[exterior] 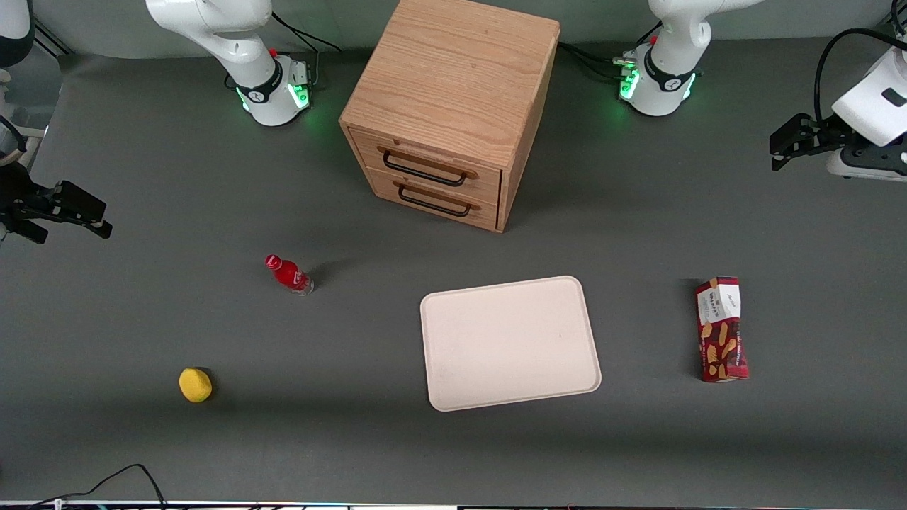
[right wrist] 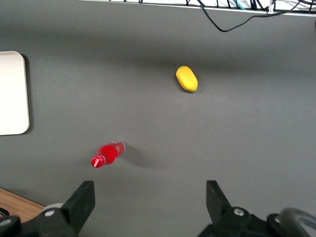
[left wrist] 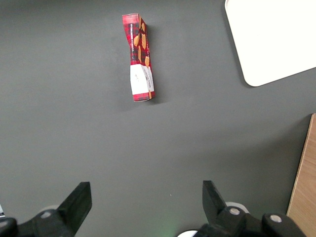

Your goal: Place red cookie box on tray

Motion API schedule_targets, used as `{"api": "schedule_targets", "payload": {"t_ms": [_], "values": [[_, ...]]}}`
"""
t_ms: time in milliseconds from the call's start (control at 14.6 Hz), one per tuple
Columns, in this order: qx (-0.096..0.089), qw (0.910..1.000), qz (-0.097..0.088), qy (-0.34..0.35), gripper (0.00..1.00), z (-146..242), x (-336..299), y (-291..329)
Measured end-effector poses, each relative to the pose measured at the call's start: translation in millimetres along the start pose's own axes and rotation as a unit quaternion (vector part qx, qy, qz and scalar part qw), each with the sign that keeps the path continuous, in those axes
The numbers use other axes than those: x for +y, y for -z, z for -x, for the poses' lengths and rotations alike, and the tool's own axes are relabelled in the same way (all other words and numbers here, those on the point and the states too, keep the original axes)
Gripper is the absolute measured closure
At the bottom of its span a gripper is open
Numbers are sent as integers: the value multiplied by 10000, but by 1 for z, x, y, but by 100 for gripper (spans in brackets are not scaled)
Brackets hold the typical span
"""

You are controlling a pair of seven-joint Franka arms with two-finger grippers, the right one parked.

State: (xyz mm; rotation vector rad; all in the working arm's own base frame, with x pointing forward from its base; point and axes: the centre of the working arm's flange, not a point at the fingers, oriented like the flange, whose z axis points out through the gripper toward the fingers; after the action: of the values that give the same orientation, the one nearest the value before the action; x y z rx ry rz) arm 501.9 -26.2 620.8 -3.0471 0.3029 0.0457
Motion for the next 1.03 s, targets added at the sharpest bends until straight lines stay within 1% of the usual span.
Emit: {"api": "schedule_targets", "payload": {"t_ms": [275, 480, 618, 824, 1029], "values": [[-7, 9999, 12, -128, 0, 0, -4, -1], [-25, 9999, 64, -127, 0, -12, -13, -12], [-52, 9998, 140, -122, 0, -33, -21, -25], [-147, 9994, 319, 15, 0, -80, -38, -62], [45, 9989, 439, 141, 0, -133, -53, -122]]}}
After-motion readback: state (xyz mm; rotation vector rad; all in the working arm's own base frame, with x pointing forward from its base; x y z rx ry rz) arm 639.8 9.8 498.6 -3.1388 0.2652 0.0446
